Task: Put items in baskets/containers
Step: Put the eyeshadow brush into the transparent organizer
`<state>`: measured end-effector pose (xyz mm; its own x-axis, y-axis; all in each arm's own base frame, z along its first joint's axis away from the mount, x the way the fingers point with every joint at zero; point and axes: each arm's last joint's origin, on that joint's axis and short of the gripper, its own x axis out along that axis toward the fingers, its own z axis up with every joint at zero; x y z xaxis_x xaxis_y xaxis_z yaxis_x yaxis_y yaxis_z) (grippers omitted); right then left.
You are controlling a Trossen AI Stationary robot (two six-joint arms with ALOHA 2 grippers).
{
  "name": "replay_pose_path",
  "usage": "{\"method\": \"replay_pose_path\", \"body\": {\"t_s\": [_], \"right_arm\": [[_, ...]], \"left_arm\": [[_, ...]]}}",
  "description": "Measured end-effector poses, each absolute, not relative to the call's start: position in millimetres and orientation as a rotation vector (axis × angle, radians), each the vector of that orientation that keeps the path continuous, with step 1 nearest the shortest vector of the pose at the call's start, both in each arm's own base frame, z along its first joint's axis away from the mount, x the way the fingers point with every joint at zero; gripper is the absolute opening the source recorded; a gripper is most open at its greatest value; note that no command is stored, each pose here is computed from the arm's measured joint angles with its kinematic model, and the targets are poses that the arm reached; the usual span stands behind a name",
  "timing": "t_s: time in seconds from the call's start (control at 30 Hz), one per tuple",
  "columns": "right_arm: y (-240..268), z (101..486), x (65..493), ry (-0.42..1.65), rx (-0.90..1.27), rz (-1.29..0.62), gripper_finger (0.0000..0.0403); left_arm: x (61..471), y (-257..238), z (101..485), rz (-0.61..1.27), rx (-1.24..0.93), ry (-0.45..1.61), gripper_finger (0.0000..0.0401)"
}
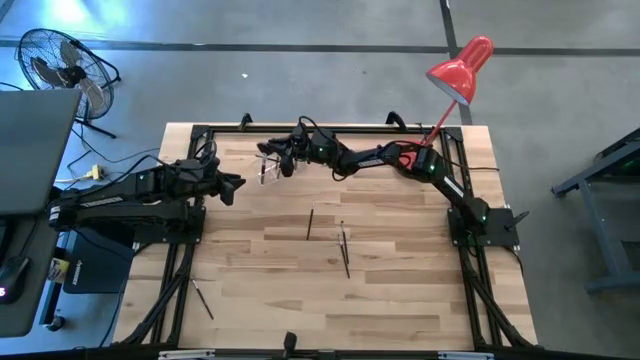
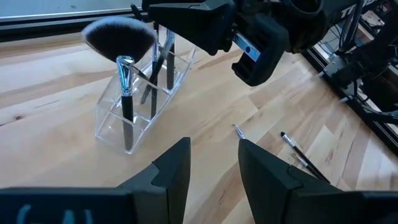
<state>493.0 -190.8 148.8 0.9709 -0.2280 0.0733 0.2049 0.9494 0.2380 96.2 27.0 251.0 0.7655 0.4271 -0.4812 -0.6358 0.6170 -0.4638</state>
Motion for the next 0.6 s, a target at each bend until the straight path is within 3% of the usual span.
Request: {"method": "replay_pose_path", "body": {"t_s": [0.3,0.6], "right_arm": [[-188.6,158.0,492.6,-0.129,0.222,-0.167,0.0043],[-176.6,211.0,486.8,-0.102,0.187,-0.11,0.0014]], "left_arm": [[96.2,27.0,251.2,0.624,-0.656,0.343,0.0133],[96.3,26.8,251.3,0.612,-0.639,0.352,0.0133]]}}
